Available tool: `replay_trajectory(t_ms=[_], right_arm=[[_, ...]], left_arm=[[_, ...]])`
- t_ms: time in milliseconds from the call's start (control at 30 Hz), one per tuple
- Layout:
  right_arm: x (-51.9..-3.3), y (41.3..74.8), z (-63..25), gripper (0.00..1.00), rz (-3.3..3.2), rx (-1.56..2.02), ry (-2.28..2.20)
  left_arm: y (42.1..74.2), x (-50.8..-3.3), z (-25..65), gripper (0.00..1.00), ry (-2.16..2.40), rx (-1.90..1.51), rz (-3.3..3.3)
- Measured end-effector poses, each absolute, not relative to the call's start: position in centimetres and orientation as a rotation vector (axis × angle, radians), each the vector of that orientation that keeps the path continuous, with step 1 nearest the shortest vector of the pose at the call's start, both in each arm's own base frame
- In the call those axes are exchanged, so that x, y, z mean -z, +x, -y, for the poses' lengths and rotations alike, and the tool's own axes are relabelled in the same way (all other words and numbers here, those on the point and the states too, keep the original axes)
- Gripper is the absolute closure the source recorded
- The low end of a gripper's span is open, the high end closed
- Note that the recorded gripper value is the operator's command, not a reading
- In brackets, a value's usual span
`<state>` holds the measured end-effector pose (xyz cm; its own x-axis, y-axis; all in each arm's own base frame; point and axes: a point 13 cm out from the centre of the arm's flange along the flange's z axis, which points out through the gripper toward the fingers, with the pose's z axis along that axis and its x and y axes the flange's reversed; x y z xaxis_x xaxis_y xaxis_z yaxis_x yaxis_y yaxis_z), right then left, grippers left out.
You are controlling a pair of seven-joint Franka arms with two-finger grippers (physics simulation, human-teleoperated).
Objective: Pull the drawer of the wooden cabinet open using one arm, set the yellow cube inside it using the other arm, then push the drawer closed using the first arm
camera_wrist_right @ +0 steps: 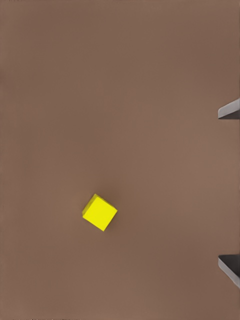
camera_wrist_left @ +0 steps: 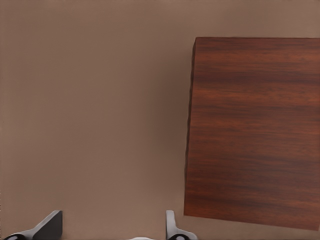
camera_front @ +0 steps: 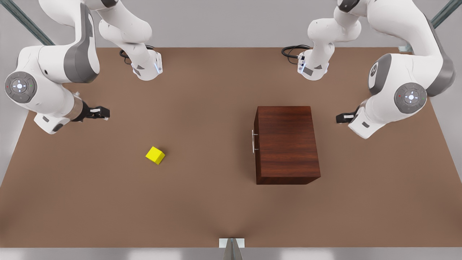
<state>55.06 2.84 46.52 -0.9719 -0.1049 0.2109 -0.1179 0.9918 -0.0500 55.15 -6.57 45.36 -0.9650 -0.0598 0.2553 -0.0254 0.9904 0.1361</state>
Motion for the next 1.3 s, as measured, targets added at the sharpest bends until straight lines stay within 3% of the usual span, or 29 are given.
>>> replay_trajectory(t_ms=[167, 400, 567, 800, 1133, 1300], right_arm=[[-46.0, 56.7, -2.2, 0.0, 2.968, -0.089, 0.177], [-44.5, 58.1, -1.9, 0.0, 2.982, -0.079, 0.205], [-41.7, 58.7, -0.5, 0.0, 2.951, -0.052, 0.188], [-33.0, 61.5, -1.7, 0.0, 2.872, 0.004, 0.23], [-25.1, 63.3, -13.0, 0.0, 2.885, 0.029, 0.245], [-22.7, 63.4, -13.7, 0.0, 2.905, 0.002, 0.104]], left_arm=[[55.5, -44.3, 7.9, 0.0, 0.0, 0.224, 2.874], [56.8, -34.6, 32.8, 0.0, -0.516, 0.275, 2.862], [54.3, -31.0, 42.6, 0.0, -0.562, 0.352, 2.933], [53.3, -27.9, 46.4, 0.0, -0.407, 0.45, 3.026], [53.1, -23.5, 46.3, 0.0, -0.102, 0.503, 3.039], [53.1, -22.3, 46.1, 0.0, 0.03, 0.524, 3.041]])
